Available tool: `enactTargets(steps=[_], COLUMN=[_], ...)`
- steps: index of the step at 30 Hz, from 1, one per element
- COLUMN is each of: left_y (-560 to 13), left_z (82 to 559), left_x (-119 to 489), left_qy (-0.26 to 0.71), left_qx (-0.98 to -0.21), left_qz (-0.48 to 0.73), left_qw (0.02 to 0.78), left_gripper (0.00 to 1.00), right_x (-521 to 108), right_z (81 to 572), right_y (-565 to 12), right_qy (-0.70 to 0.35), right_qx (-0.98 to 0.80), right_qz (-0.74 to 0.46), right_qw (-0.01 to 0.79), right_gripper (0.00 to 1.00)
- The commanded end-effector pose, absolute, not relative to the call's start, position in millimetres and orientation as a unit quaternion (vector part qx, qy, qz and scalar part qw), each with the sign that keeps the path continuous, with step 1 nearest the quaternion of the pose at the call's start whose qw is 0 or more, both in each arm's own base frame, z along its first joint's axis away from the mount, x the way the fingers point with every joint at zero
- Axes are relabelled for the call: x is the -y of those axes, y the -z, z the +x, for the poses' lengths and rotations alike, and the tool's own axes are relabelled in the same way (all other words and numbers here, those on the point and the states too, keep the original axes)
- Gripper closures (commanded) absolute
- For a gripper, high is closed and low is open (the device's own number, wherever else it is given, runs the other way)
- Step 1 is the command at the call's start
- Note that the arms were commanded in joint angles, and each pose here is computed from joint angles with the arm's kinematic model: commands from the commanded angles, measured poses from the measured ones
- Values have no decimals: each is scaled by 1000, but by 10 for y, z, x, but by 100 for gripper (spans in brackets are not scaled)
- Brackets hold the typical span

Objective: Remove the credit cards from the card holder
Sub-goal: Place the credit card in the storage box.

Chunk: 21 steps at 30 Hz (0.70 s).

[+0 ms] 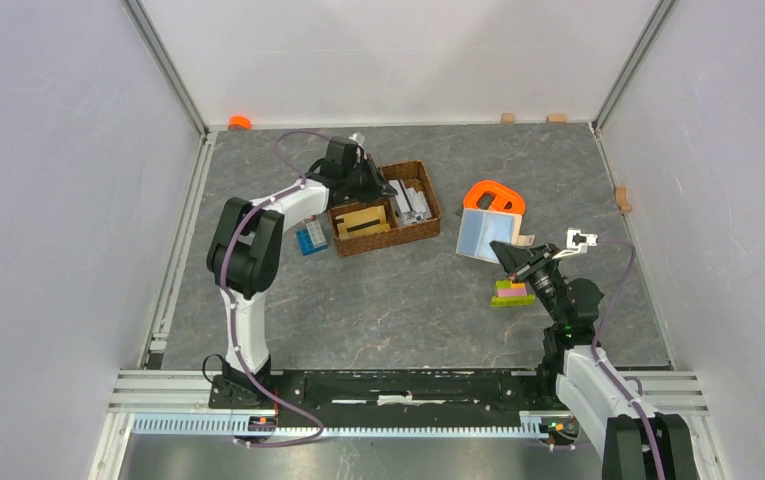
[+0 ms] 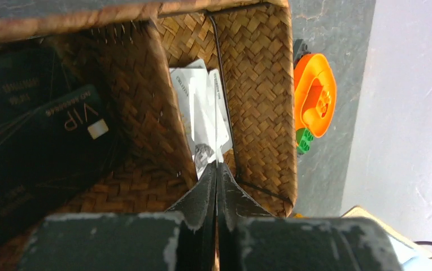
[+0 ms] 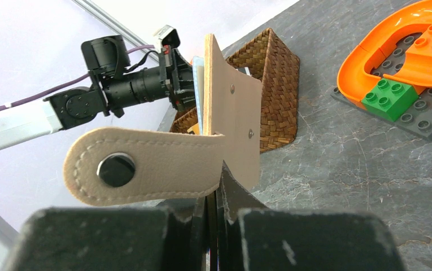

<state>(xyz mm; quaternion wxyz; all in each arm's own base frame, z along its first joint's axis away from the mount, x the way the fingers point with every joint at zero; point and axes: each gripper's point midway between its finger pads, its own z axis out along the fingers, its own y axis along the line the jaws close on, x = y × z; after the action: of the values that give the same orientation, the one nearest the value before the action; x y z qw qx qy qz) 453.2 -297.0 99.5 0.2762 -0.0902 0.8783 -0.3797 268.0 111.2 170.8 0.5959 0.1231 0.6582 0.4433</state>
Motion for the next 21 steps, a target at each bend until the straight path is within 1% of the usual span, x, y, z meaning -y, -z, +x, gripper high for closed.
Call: enactTargets(steps=[1, 2, 3, 5, 6, 11, 12, 13, 15, 17, 21], left_y=[-997, -979, -980, -1033, -1083, -1413, -1443, -1509, -1623, -1752, -2045], left_z=[4653, 4665, 4684, 4690, 4686, 4566, 4515, 4467, 4349, 4220, 3857], left_x=[2979, 2962, 2928, 2875, 2851, 2877, 2886, 2899, 2912, 2918, 2954], left_qy=[373, 365, 358, 347, 344, 362, 364, 368, 378, 388, 420], left_qx=[-887, -890, -892, -893, -892, -879, -878, -874, -866, -855, -825], left_qz=[-89, -89, -90, -88, -85, -67, -64, -60, -51, -44, -19], left_qw=[257, 258, 262, 273, 281, 302, 305, 313, 325, 342, 378], left_gripper=[96, 95, 91, 81, 74, 56, 52, 45, 38, 33, 28], right_x=[-1077, -1082, -1082, -1084, -1082, -1121, -1129, -1143, -1173, -1216, -1306], right_z=[2649, 2646, 2647, 2648, 2650, 2642, 2640, 2637, 2619, 2595, 2534], right_y=[-1632, -1637, -1635, -1632, -1623, -1647, -1652, -1659, -1704, -1764, -1880], right_qy=[-438, -439, -439, -439, -439, -449, -451, -454, -464, -476, -506], right_qx=[-655, -655, -655, -655, -656, -655, -655, -655, -650, -643, -629], right_qz=[126, 125, 125, 124, 125, 118, 115, 113, 104, 91, 70], right_qw=[602, 603, 602, 602, 601, 596, 595, 593, 594, 593, 586], right_gripper=[100, 100, 100, 100, 100, 100, 100, 100, 100, 100, 100])
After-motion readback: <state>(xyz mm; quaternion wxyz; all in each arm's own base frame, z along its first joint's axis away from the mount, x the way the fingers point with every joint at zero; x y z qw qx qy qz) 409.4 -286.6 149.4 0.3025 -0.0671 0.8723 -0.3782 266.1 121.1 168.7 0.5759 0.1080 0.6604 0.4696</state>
